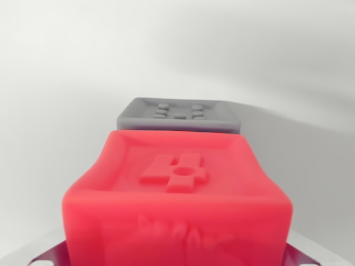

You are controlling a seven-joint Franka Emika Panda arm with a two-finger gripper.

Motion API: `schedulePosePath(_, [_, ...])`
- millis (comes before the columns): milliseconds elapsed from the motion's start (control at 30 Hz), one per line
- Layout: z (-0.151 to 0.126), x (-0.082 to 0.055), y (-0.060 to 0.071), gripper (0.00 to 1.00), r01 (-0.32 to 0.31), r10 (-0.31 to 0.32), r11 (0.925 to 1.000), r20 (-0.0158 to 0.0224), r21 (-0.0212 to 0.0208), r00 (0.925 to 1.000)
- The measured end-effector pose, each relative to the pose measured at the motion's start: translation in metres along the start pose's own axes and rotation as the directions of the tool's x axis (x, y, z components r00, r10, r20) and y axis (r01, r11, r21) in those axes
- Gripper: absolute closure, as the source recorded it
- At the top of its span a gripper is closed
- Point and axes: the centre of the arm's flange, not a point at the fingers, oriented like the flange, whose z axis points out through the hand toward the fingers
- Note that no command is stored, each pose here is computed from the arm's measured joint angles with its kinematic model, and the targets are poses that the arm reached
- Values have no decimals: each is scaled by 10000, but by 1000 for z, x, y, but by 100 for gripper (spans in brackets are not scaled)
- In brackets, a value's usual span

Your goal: Destack cube

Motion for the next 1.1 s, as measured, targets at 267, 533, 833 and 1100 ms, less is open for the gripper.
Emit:
schedulePosePath(267, [-14,0,0,100,15,-15,10000,-8,9,10000])
schedulePosePath(533, [-34,0,0,100,8,-8,10000,-21,21,10000])
schedulePosePath(833, [-60,0,0,100,10,-10,10000,-43,34,10000])
schedulePosePath(1100, [-76,-1,-2,100,-157,157,9999,-81,65,9998])
